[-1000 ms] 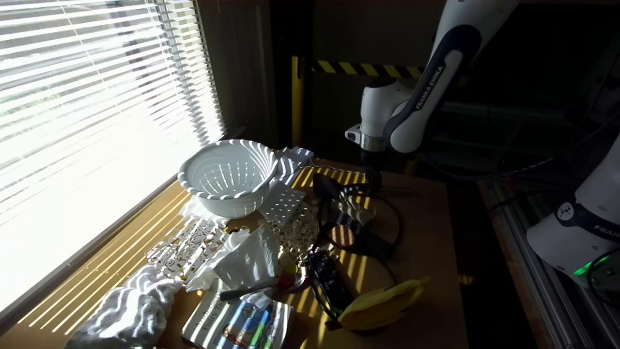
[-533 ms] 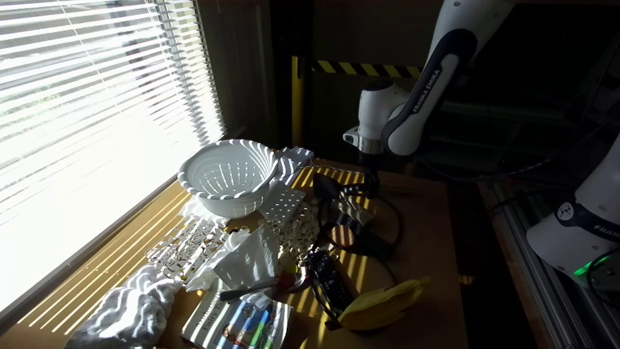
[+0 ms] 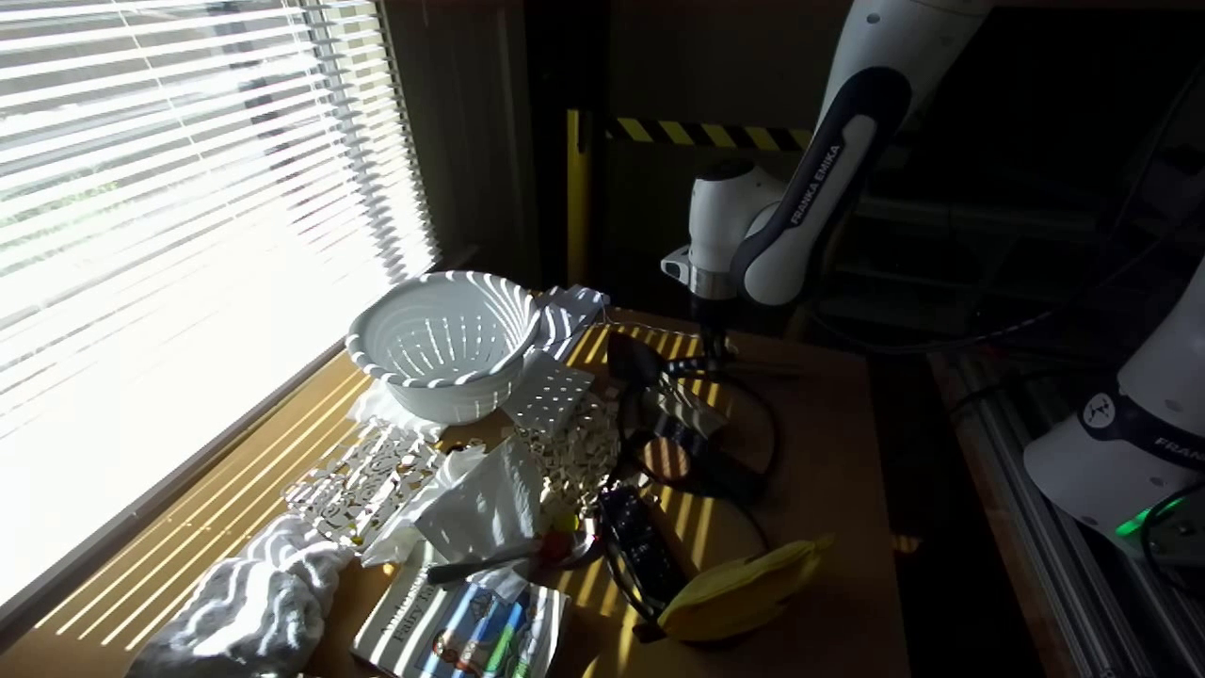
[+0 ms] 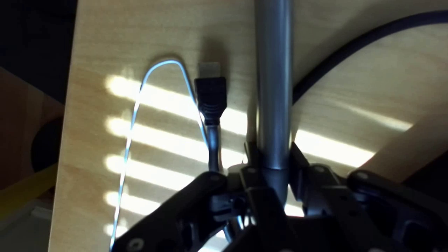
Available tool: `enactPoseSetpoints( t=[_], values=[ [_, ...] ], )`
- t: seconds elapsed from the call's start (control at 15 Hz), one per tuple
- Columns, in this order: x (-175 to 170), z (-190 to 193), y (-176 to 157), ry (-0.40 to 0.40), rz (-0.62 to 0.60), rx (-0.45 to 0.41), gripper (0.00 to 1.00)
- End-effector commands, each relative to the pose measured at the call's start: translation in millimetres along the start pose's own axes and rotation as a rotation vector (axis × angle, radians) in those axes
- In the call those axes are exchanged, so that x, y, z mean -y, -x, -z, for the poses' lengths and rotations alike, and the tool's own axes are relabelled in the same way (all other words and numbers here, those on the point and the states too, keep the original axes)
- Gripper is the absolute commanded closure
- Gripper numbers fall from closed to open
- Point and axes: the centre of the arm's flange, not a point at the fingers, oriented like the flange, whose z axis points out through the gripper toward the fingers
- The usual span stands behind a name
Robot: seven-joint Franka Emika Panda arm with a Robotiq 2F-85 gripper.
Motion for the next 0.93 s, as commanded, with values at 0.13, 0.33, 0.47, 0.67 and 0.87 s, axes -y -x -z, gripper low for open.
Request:
enactPoseSetpoints(
  t=[0.13,0.33,0.47,0.67,0.87],
  values=[
    [1.9,5.2,-3.0,0.056,-0.032,-0.004,0.94],
    [-1.7,24.2,7.1,0.030,0.055,0.027,0.94],
    [-5.5,35.2,10.4,-0.007,0.175,0.071,0.94],
    [-12.5,56.0,12.6,-0.050,0.324,0.115,0.94],
    [-24.5,73.8,14.4,-0.056,0.432,0.171,0.94]
  ],
)
